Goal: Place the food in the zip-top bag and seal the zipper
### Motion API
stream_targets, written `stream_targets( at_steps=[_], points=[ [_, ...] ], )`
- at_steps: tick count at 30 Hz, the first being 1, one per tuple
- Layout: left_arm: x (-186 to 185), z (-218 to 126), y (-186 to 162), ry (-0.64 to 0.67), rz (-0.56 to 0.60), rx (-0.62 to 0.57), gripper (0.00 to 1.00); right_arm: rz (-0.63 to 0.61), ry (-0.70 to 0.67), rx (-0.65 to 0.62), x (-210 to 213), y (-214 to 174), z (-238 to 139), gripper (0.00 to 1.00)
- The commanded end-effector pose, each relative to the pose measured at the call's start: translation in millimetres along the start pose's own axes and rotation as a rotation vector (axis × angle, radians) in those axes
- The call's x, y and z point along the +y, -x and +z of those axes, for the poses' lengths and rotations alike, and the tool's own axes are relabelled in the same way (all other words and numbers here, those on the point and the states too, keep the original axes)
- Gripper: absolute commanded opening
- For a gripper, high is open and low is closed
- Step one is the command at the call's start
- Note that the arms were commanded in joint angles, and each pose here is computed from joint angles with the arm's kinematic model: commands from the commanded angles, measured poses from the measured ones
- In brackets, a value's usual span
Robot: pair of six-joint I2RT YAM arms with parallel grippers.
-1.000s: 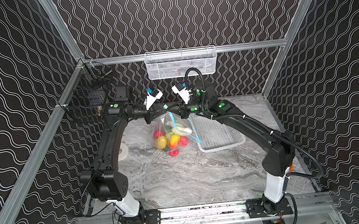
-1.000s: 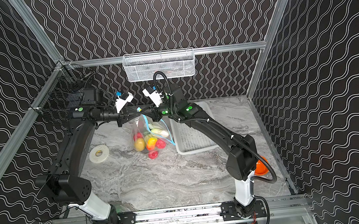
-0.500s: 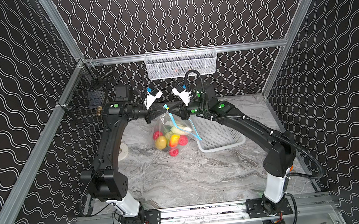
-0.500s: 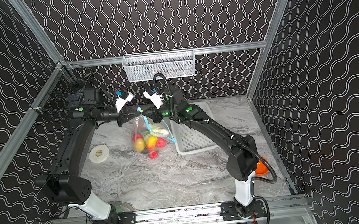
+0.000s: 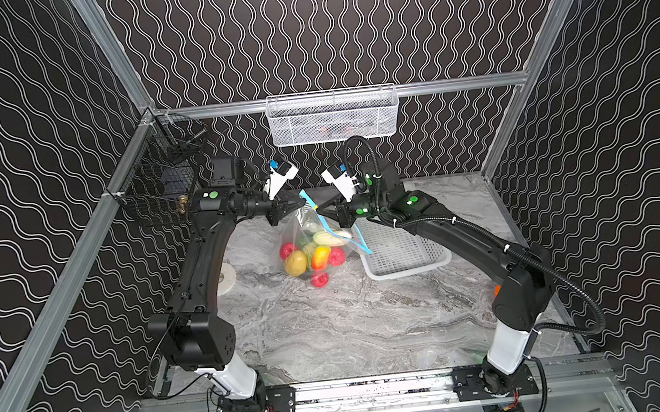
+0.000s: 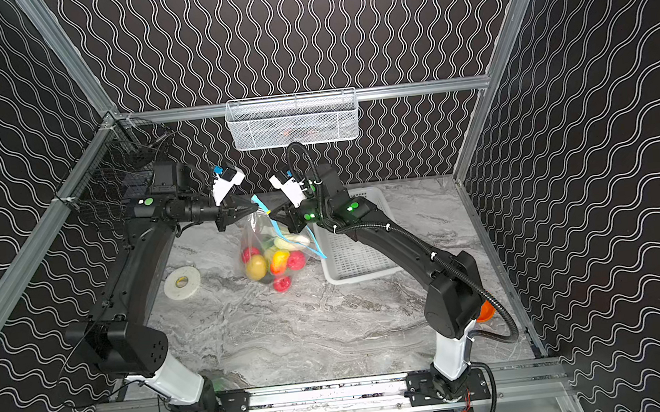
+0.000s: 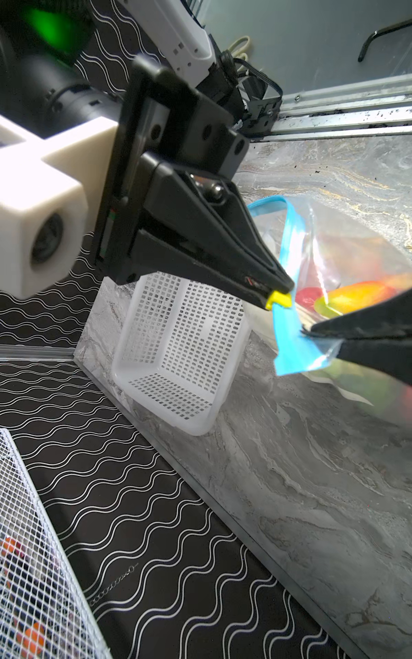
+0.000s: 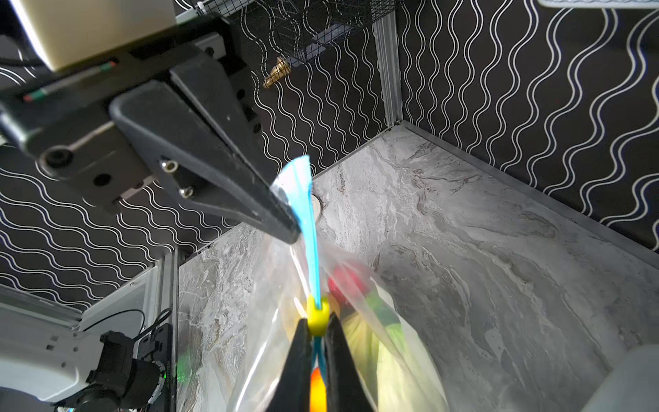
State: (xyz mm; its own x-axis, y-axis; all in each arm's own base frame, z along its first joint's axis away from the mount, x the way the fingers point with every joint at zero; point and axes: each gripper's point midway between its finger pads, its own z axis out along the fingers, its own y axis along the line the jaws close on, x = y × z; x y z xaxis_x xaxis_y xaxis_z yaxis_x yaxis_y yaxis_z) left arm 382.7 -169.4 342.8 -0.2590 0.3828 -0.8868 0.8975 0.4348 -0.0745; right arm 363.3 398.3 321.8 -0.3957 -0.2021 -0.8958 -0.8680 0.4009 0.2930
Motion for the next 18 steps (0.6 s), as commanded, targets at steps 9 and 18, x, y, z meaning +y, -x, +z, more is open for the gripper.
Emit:
stream_targets(
  at_steps=[9,18],
  points=[
    [24.5,-3.9,9.9,0.127,0.011,-0.021,0.00,0.015,-0.063,0.052,-7.4,-16.2,-13.7,0.05],
    [32.3,-5.1,12.6,0.151,-0.014,0.001,0.00,0.020,-0.108,0.045,-9.6,-15.9,-24.5,0.05]
  ],
)
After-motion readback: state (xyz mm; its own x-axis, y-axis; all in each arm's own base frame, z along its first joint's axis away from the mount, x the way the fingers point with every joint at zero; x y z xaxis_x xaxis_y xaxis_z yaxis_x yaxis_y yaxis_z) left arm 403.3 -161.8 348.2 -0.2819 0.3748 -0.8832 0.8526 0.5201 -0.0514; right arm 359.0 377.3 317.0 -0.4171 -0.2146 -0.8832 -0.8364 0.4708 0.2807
